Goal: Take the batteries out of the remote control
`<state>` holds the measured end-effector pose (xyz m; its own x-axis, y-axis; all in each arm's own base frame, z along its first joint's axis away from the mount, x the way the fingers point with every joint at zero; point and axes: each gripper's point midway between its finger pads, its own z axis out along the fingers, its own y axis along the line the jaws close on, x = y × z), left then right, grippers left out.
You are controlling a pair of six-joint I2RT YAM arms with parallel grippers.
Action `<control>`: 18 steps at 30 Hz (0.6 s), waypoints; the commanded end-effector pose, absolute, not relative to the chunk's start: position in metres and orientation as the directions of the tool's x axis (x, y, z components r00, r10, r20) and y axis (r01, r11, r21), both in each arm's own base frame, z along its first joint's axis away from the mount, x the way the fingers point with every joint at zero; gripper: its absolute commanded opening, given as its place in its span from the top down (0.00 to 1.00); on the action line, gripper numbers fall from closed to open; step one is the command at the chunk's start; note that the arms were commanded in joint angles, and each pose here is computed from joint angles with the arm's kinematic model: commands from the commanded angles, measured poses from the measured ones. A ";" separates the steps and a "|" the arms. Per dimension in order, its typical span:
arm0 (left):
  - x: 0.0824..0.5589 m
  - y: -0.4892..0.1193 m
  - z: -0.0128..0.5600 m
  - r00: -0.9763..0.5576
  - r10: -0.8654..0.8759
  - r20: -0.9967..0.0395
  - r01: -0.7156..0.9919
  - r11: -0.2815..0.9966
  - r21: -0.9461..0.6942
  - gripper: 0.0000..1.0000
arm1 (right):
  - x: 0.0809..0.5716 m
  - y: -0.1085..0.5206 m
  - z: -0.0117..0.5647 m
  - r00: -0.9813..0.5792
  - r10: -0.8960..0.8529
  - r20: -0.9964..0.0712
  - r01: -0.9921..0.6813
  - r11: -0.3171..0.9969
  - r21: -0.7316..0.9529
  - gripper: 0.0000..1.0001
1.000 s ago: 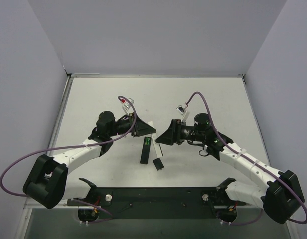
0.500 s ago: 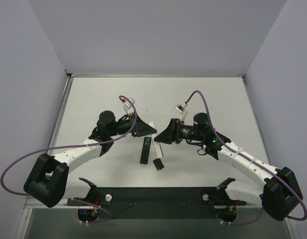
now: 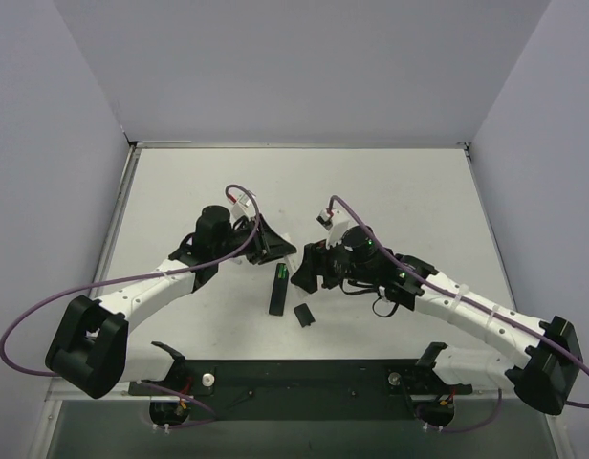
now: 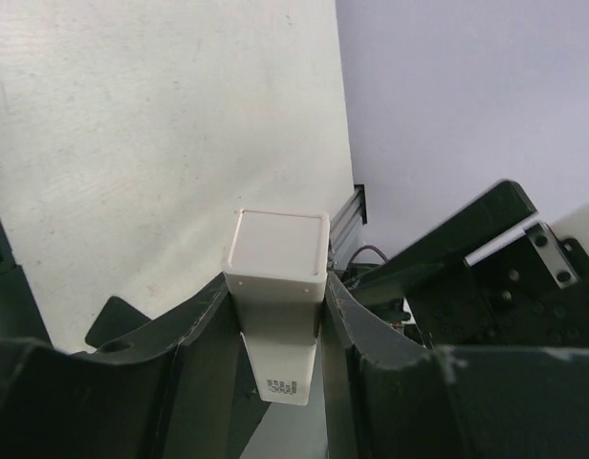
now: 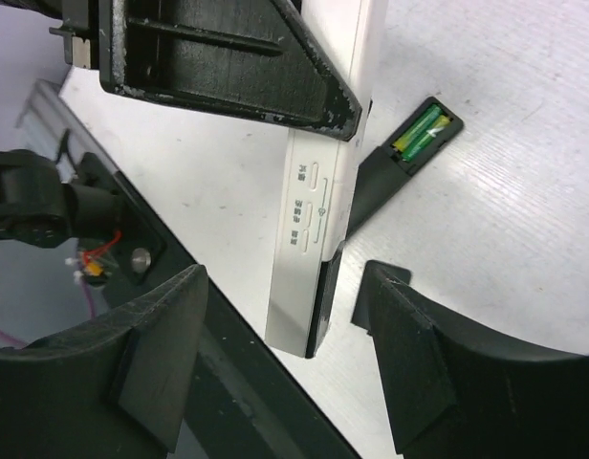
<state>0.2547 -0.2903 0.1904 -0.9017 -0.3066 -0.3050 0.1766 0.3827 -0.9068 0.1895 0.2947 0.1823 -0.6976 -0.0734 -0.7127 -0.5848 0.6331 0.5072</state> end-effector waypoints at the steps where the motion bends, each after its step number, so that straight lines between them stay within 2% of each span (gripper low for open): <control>1: 0.269 -0.286 0.203 -0.868 -0.380 -0.318 0.151 0.408 -0.900 1.00 | 0.207 0.281 0.175 -0.633 -0.139 -0.761 -0.550 0.773 0.316 0.38; 18: 0.274 -0.281 0.200 -0.850 -0.451 -0.273 0.082 0.398 -0.914 1.00 | 0.208 0.282 0.151 -0.642 -0.192 -0.742 -0.513 0.827 0.230 0.53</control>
<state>0.2708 -0.2797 0.1759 -0.8699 -0.4225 -0.2545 0.0466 0.4434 -0.8951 0.1996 0.2826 0.1437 -0.6640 -0.2013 -0.7201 -0.5309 0.8051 0.2645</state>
